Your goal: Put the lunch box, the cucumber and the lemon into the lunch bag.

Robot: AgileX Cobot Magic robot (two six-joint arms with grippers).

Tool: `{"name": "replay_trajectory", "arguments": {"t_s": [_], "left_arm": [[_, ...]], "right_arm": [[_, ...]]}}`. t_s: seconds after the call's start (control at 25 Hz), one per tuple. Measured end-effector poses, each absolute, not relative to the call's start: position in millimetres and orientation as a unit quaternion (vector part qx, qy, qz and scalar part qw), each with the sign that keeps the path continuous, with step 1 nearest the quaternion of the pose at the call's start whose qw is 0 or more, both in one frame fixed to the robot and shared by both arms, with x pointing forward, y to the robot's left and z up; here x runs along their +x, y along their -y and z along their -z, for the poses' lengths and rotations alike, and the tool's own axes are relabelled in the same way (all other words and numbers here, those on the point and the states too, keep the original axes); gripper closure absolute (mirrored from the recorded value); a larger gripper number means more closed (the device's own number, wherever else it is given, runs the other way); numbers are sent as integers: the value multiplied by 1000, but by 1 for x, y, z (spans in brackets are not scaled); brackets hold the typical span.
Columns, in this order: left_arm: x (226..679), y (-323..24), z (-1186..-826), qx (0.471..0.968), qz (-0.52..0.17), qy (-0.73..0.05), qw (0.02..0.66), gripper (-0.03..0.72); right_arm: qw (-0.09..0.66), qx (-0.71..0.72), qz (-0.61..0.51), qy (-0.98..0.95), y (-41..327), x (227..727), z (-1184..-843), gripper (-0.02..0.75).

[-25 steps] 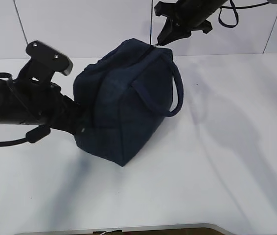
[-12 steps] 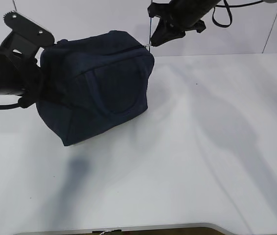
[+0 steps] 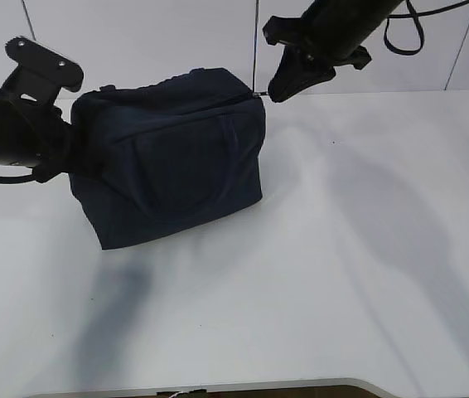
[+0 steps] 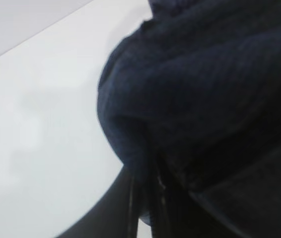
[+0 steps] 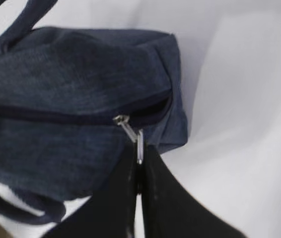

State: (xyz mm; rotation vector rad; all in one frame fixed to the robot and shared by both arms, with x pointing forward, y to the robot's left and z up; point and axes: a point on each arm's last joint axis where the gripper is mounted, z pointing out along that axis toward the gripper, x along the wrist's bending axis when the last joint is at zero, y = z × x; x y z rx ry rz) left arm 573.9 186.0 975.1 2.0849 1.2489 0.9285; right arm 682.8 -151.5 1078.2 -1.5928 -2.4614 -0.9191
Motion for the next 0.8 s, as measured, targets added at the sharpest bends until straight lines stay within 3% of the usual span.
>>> {"name": "replay_trajectory", "arguments": {"t_s": [0.36, 0.8], "left_arm": [[574, -184, -973, 779, -333, -454, 276, 693], [574, -182, -972, 783, -326, -449, 281, 693]], "right_arm": [[51, -502, 308, 806, 160, 631, -1107, 733], [111, -514, 308, 793, 159, 605, -1089, 733]]}}
